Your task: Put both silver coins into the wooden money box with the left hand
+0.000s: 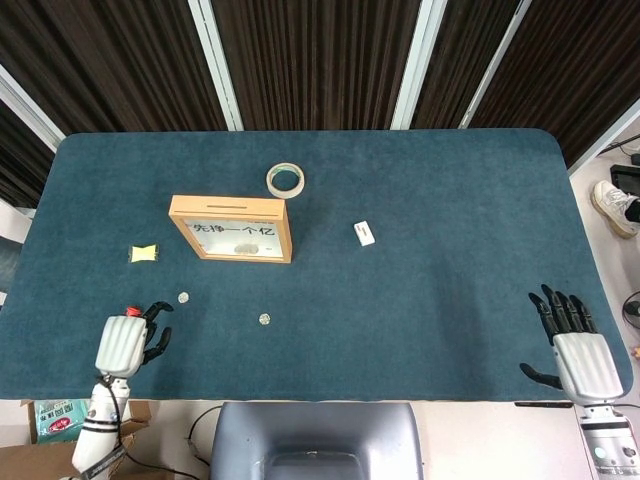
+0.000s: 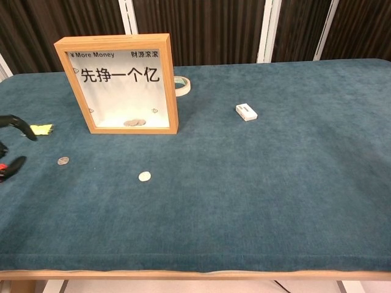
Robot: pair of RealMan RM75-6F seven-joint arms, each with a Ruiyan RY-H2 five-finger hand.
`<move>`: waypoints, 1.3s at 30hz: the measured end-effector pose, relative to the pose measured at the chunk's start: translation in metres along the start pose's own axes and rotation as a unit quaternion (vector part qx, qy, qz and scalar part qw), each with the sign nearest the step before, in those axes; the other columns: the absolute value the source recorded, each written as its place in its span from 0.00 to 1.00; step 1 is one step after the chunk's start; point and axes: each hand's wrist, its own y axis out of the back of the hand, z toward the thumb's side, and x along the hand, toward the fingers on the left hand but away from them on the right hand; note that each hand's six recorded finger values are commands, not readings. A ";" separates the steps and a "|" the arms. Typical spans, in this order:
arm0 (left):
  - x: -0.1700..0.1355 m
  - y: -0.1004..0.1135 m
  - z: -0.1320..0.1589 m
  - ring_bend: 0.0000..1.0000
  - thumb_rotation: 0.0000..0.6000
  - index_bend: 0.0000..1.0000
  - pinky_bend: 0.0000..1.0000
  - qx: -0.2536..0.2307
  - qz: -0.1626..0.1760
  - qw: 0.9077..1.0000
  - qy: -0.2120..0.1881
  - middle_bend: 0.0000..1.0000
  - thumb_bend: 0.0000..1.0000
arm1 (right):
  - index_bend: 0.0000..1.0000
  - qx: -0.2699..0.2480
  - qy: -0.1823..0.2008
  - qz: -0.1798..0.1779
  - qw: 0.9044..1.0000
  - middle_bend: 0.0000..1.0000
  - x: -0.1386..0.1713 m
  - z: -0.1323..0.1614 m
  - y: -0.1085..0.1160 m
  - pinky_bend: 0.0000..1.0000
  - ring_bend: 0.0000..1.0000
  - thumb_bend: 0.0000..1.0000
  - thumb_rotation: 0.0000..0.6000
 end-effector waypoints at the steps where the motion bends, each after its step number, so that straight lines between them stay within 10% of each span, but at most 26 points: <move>1: 0.007 -0.008 0.000 1.00 1.00 0.42 1.00 0.005 -0.007 1.000 0.009 1.00 0.38 | 0.00 0.000 0.000 0.000 1.000 0.00 0.000 0.000 0.000 0.00 0.00 0.10 1.00; 13: 0.043 -0.051 -0.001 1.00 1.00 0.42 1.00 0.038 -0.036 0.997 0.049 1.00 0.37 | 0.00 -0.001 -0.004 -0.003 1.000 0.00 0.000 -0.002 0.002 0.00 0.00 0.10 1.00; 39: 0.062 -0.071 -0.021 1.00 1.00 0.44 1.00 0.068 -0.058 0.992 0.094 1.00 0.37 | 0.00 0.000 -0.005 -0.001 1.000 0.00 0.002 -0.004 0.002 0.00 0.00 0.10 1.00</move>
